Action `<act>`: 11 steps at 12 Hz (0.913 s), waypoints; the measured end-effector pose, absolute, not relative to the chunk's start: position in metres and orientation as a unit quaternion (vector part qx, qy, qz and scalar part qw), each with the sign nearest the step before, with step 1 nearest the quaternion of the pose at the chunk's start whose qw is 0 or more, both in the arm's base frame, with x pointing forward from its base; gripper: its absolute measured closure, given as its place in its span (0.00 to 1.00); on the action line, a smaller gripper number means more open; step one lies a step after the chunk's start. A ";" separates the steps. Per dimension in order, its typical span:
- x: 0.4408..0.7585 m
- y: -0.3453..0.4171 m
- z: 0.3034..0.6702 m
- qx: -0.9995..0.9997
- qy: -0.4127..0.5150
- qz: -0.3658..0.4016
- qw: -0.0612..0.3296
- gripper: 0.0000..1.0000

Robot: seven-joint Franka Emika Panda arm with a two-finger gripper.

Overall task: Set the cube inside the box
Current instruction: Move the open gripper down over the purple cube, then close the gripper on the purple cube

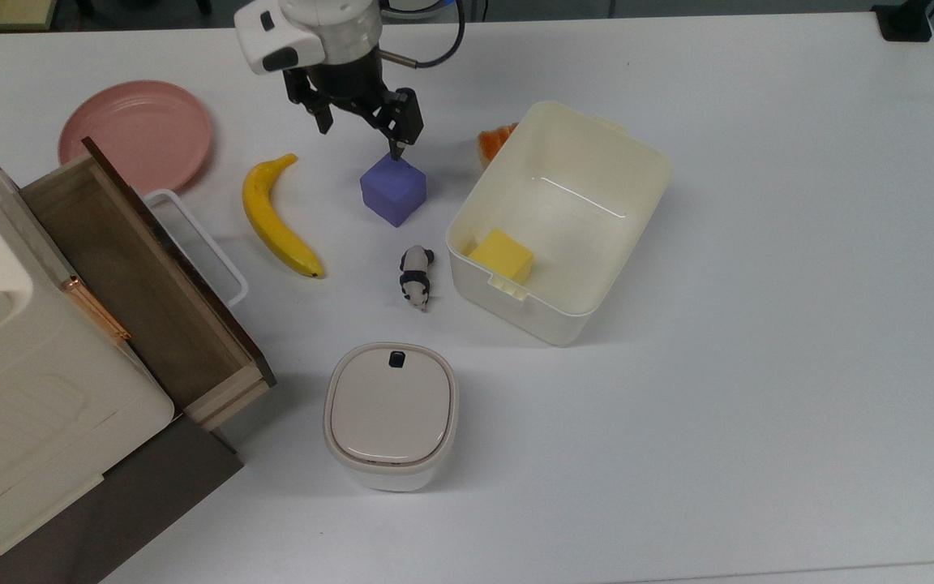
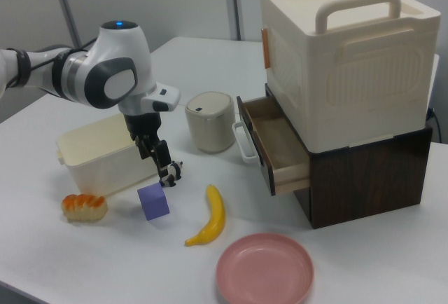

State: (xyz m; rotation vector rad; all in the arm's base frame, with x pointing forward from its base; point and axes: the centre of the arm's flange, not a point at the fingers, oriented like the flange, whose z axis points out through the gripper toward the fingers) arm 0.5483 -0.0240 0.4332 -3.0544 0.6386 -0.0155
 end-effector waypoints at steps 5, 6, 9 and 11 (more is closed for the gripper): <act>0.560 -0.001 0.387 -0.971 0.238 0.009 0.006 0.00; 0.562 0.000 0.378 -0.966 0.257 0.013 0.004 0.00; 0.557 0.000 0.361 -0.962 0.270 0.029 -0.001 0.00; 0.554 0.000 0.355 -0.962 0.271 0.036 -0.003 0.00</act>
